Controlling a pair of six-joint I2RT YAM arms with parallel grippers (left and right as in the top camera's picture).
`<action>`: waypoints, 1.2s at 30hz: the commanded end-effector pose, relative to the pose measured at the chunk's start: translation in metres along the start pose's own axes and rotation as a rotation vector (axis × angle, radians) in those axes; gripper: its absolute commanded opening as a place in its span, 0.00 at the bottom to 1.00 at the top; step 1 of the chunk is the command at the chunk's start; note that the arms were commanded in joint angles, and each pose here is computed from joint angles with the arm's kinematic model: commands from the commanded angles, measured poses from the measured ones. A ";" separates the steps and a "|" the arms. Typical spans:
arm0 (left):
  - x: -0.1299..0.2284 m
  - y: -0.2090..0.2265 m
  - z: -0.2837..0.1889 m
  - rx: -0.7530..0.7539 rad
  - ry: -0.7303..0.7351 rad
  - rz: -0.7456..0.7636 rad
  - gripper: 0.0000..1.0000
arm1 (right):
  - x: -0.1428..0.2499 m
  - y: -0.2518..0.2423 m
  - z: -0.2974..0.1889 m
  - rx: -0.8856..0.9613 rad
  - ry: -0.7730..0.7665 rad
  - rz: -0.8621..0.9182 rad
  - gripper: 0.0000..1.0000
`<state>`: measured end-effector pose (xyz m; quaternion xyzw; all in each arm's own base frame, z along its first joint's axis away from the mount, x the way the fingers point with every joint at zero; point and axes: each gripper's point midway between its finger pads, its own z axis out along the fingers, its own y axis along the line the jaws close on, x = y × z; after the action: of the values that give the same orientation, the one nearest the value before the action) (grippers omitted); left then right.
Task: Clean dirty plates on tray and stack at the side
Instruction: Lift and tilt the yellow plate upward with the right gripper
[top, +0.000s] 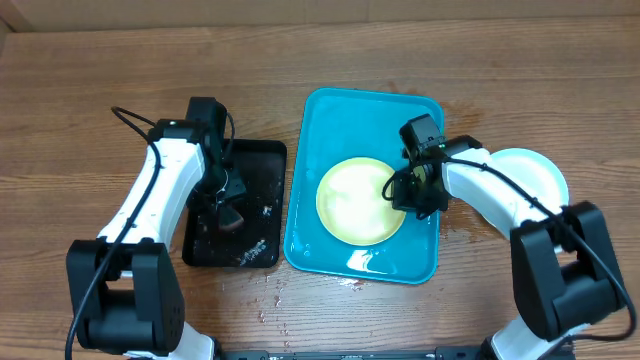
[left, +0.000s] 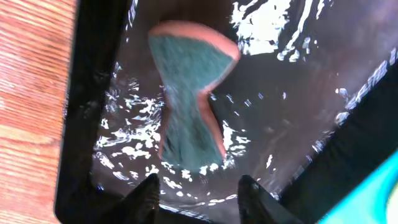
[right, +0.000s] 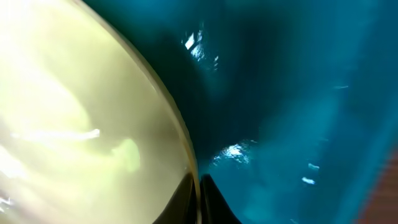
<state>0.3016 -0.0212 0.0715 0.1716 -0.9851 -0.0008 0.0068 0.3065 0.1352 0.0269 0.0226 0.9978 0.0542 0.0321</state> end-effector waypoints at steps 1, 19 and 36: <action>-0.010 -0.017 -0.052 0.150 -0.108 0.018 0.48 | -0.040 0.022 -0.068 0.096 -0.276 -0.144 0.04; 0.035 0.012 -0.266 0.440 -0.667 -0.006 1.00 | -0.033 0.196 -0.181 0.225 -0.975 -0.431 0.04; 0.049 0.016 -0.266 0.436 -0.656 -0.008 1.00 | 0.002 0.212 -0.216 0.419 -1.214 -0.397 0.04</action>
<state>0.2516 -0.0217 0.3353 0.1660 -0.9126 0.1494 -0.3424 0.3041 0.3268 0.2476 -0.1503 0.7952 -0.1503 0.5679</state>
